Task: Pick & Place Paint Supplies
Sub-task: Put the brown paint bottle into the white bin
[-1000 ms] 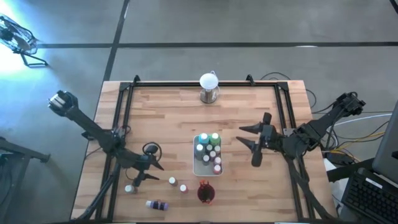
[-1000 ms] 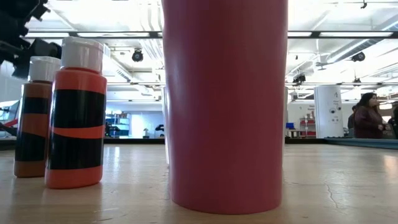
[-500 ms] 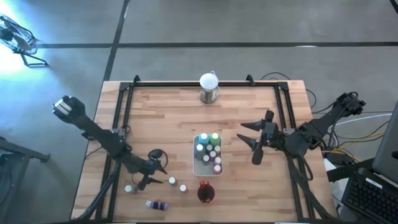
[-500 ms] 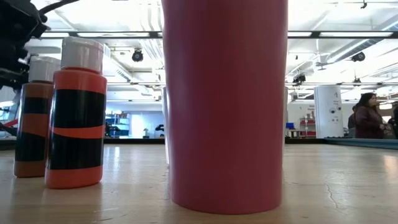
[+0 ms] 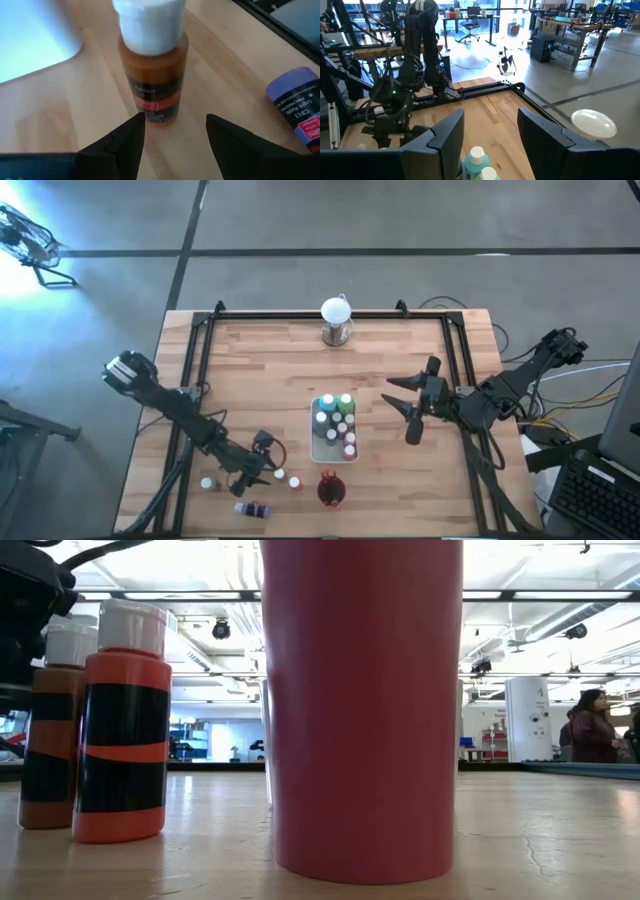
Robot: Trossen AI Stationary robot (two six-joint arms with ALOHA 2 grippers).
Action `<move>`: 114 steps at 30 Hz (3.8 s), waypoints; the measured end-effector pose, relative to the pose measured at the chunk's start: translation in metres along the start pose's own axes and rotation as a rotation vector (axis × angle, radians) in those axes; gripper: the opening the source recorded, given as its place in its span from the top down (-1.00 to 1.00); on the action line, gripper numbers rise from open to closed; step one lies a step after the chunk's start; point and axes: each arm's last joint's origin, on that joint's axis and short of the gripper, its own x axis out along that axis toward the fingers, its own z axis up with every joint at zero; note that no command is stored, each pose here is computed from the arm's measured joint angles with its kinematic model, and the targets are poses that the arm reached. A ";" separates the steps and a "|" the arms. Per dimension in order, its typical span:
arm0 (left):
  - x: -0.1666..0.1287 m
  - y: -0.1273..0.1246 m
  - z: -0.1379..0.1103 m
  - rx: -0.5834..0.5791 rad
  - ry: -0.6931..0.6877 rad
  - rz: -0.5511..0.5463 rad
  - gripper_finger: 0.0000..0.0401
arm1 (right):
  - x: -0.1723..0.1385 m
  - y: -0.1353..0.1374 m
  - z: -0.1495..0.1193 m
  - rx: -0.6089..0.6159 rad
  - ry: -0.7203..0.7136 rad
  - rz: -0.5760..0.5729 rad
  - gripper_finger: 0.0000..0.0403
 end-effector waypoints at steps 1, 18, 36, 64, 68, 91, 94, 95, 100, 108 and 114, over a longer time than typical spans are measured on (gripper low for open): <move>0.002 0.000 0.000 0.011 0.005 -0.001 -0.08 | 0.000 0.000 0.000 0.000 0.000 0.000 0.12; 0.007 0.002 0.007 0.146 -0.052 0.004 -0.08 | 0.000 0.000 0.000 -0.002 0.001 0.000 0.06; 0.021 0.005 0.007 0.171 -0.125 -0.038 -0.08 | 0.000 0.000 0.000 -0.005 0.001 0.002 0.00; 0.038 0.007 0.005 0.127 -0.246 -0.085 0.30 | 0.000 0.000 0.000 -0.034 0.001 0.002 -0.01; 0.032 0.008 0.009 0.121 -0.219 -0.086 0.46 | 0.000 0.000 0.000 -0.001 0.001 0.003 0.05; -0.092 0.094 0.144 -0.107 -0.115 0.435 0.46 | 0.062 0.029 0.000 0.020 0.147 0.156 0.08; -0.097 0.100 0.161 -0.096 -0.146 0.481 0.46 | 0.070 0.039 0.012 -0.025 0.144 0.174 0.04; -0.098 0.102 0.166 -0.089 -0.155 0.489 0.46 | 0.071 0.041 0.015 -0.039 0.155 0.171 0.03; -0.097 0.108 0.188 -0.063 -0.188 0.509 0.46 | 0.087 0.048 0.030 -0.079 0.222 0.127 -0.02; -0.080 0.114 0.201 -0.017 -0.152 0.512 0.46 | 0.109 0.055 0.041 -0.142 0.282 0.080 -0.08; -0.077 0.120 0.206 -0.025 -0.157 0.524 0.46 | 0.111 0.058 0.043 -0.135 0.299 0.115 -0.04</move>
